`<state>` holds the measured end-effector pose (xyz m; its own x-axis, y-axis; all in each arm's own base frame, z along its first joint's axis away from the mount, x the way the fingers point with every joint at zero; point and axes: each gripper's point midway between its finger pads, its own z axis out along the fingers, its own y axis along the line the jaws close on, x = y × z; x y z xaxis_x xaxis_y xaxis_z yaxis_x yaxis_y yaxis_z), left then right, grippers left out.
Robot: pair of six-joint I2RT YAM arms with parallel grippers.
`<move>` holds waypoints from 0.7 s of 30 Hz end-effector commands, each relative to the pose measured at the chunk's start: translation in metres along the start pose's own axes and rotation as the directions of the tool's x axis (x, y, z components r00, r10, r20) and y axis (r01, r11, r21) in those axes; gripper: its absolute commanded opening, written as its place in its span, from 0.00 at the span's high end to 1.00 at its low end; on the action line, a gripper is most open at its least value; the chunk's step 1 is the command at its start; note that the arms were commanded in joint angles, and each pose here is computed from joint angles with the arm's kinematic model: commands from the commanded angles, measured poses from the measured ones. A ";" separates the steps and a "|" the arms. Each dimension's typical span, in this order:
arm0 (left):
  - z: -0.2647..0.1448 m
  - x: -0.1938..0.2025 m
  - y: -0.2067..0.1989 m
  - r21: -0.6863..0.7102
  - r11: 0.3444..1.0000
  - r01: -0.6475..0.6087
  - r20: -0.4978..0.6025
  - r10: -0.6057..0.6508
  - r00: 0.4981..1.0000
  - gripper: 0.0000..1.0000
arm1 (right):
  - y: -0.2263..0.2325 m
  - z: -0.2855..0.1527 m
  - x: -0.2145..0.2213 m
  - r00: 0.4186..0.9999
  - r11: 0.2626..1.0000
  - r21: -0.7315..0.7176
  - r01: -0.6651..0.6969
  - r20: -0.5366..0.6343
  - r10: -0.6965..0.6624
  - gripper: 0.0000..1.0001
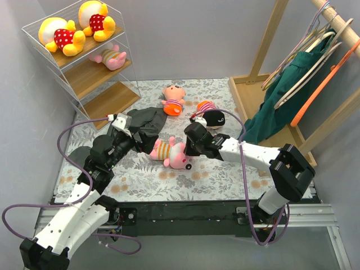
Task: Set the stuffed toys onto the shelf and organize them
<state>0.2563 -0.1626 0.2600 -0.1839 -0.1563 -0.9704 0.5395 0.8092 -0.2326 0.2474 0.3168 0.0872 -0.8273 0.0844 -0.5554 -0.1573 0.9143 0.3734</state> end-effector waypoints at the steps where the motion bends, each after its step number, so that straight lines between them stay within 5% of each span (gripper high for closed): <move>1: 0.007 -0.004 -0.017 0.104 0.994 -0.044 -0.022 0.046 0.999 0.05 | -0.003 -0.008 -0.026 0.954 0.951 -0.088 0.298 -0.003 -0.299 0.99; 5: 0.017 -0.001 -0.029 0.188 0.980 -0.070 -0.084 0.087 0.993 0.08 | -0.006 -0.028 -0.027 0.852 0.835 -0.230 0.499 -0.042 -0.521 0.99; 16: 0.013 -0.010 -0.066 0.451 0.849 -0.275 -0.038 0.326 0.945 0.32 | -0.015 -0.069 -0.025 0.745 0.677 -0.500 0.540 -0.091 -0.661 0.99; 18: 0.001 -0.004 -0.084 0.579 0.741 -0.340 0.022 0.402 0.915 0.34 | -0.002 -0.075 -0.024 0.755 0.649 -0.575 0.498 -0.080 -0.650 0.99; 19: -0.010 0.007 -0.091 0.639 0.683 -0.355 0.027 0.441 0.897 0.48 | 0.003 -0.078 -0.031 0.761 0.634 -0.596 0.493 -0.059 -0.646 0.99; 20: -0.019 0.011 -0.099 0.688 0.583 -0.432 0.111 0.503 0.857 0.52 | 0.005 -0.080 -0.032 0.761 0.625 -0.615 0.481 -0.060 -0.645 0.99; 21: -0.023 0.014 -0.099 0.694 0.564 -0.447 0.125 0.517 0.847 0.55 | 0.007 -0.076 -0.029 0.760 0.619 -0.636 0.461 -0.077 -0.645 0.99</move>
<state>0.2272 -0.2240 0.2659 -0.0339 0.1758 -0.9838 0.9039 0.4253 0.0449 0.2356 0.2714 0.1340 -0.6214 -0.5554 -0.5526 -0.7783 0.5188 0.3538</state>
